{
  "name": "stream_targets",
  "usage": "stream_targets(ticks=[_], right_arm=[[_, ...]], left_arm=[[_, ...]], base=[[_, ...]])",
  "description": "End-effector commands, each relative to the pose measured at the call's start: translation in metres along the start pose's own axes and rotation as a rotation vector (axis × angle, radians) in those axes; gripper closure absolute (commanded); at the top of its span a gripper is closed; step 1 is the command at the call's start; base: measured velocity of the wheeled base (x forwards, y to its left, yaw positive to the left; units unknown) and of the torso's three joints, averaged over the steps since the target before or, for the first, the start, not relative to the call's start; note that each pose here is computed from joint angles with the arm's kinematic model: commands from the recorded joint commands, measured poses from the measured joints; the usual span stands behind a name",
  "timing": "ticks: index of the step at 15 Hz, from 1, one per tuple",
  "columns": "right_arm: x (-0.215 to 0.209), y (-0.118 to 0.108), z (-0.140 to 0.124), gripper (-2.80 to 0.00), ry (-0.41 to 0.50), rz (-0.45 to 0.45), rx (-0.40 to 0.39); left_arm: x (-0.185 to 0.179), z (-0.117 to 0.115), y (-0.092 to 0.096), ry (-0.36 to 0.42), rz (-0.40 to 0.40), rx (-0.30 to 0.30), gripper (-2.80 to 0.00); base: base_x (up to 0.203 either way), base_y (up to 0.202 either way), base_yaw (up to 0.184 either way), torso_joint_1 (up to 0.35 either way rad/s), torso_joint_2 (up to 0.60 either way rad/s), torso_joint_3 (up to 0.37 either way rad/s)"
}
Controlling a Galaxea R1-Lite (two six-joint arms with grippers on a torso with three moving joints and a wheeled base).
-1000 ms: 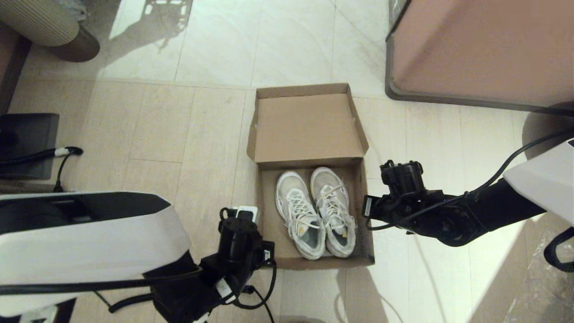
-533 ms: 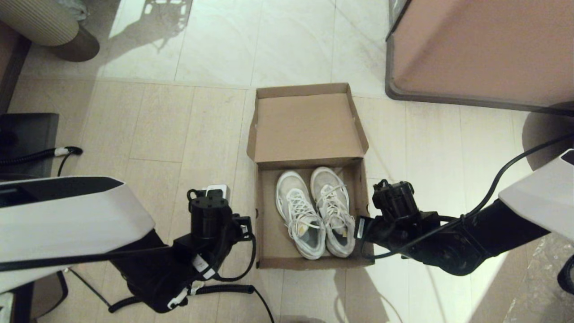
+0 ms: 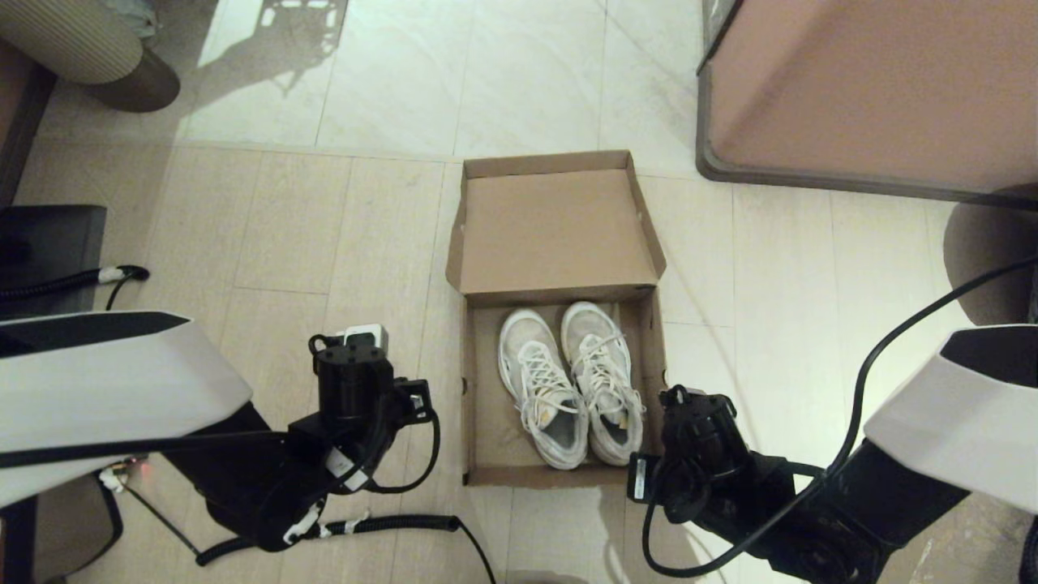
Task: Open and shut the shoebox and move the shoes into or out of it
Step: Close the shoe box
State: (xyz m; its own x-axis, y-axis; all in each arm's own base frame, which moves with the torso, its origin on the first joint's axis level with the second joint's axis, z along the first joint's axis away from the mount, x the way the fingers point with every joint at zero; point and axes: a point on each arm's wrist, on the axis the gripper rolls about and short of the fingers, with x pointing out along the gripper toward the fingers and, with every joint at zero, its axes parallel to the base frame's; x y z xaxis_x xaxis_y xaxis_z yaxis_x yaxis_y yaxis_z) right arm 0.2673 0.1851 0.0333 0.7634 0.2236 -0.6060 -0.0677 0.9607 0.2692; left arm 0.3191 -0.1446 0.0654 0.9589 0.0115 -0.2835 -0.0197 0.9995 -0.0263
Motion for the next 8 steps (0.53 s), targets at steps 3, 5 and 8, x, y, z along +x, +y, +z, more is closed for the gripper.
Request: stream_targets(ticks=[3,5,8], right_arm=[[0.021,-0.026,-0.028,0.0,0.095,-0.106,-0.018],[0.027,-0.032,-0.035,0.0,0.092,-0.12,-0.014],[0.046,-0.038,-0.038,0.0,0.057,-0.126,-0.01]], left_arm=[[0.003,0.017,-0.004,-0.063,-0.007,-0.028,0.0],[0.002,0.021,-0.004,-0.077,0.002,-0.035,0.0],[0.002,0.021,-0.005,-0.081,0.003,-0.037,0.0]], base=[[0.0,0.0,0.0,0.0,0.0,0.0],[0.0,0.0,0.0,0.0,0.0,0.0],[0.0,0.0,0.0,0.0,0.0,0.0]])
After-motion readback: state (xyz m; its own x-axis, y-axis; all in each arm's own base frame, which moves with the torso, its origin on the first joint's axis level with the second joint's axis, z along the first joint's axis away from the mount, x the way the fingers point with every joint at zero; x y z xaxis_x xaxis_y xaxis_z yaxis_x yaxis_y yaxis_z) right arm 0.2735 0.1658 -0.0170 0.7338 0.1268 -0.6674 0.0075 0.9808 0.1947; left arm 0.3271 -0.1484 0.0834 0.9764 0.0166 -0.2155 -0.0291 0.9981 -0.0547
